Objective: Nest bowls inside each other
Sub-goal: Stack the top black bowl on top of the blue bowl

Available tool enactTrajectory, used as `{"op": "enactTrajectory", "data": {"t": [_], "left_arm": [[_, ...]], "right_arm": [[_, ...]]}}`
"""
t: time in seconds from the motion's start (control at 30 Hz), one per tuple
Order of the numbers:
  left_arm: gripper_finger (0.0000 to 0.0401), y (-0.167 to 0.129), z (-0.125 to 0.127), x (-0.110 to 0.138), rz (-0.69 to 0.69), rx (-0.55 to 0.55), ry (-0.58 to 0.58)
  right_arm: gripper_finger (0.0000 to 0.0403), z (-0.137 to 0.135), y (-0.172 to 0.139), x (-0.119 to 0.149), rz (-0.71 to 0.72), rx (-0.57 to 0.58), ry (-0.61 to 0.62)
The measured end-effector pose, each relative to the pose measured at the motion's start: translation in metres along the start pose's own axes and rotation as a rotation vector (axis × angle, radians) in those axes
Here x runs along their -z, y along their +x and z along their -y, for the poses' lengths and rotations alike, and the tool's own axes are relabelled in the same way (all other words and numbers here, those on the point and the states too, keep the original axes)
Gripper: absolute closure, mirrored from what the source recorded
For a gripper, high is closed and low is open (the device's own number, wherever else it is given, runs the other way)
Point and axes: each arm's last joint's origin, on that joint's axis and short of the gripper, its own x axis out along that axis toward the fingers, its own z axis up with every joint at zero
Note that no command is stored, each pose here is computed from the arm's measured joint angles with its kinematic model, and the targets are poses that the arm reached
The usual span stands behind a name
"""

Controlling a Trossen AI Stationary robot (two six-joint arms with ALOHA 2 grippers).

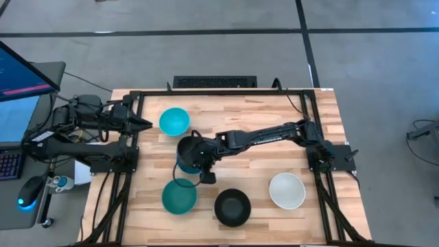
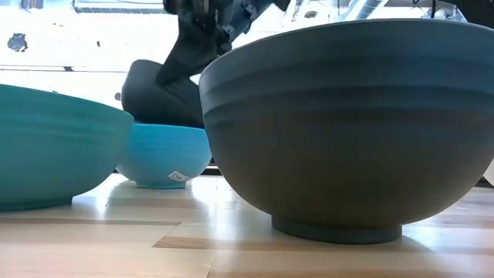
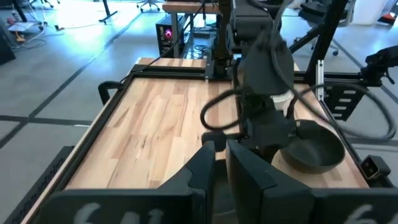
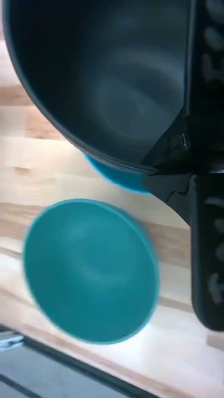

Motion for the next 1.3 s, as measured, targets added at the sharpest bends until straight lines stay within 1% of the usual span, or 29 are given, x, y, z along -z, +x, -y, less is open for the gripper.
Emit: {"op": "enactTrajectory", "data": {"t": [0.1,0.2,0.33,0.43,0.53,0.57,0.63,0.83,0.97,1.07,1.3], "left_arm": [[0.037,0.0,0.0,0.0,-0.005,0.0,-0.001],[0.037,0.0,0.0,0.001,-0.008,-0.001,-0.001],[0.037,0.0,0.0,0.001,-0.008,-0.004,0.003],[0.037,0.0,0.0,0.001,-0.008,-0.005,-0.002],[0.037,0.0,0.0,0.001,-0.008,-0.006,-0.003],[0.037,0.0,0.0,0.001,-0.008,-0.009,-0.003],[0.037,0.0,0.0,0.001,-0.008,-0.014,-0.004],[0.037,0.0,-0.001,0.001,-0.008,-0.028,-0.002],[0.037,0.0,-0.001,0.001,-0.008,-0.03,-0.002],[0.037,0.0,-0.001,0.001,-0.008,-0.03,-0.002],[0.037,0.0,-0.001,0.001,-0.008,-0.03,-0.005]], "right_arm": [[0.0392,-0.001,0.001,0.003,-0.021,-0.033,0.011],[0.0392,-0.001,0.001,0.001,-0.006,-0.031,0.008],[0.0392,0.002,0.0,0.003,-0.028,-0.011,0.016],[0.0392,0.004,0.0,0.009,-0.081,-0.007,0.011],[0.0392,0.006,0.012,0.017,-0.134,-0.006,0.003],[0.0392,0.006,0.013,0.021,-0.17,-0.003,0.0],[0.0392,0.003,0.014,0.023,-0.194,-0.001,-0.004],[0.0392,-0.006,0.017,0.029,-0.263,0.083,-0.088],[0.0392,-0.006,0.014,0.03,-0.287,0.108,-0.09],[0.0392,-0.003,0.009,0.032,-0.334,0.113,-0.081],[0.0392,-0.001,0.007,0.036,-0.394,0.149,-0.117]]}}
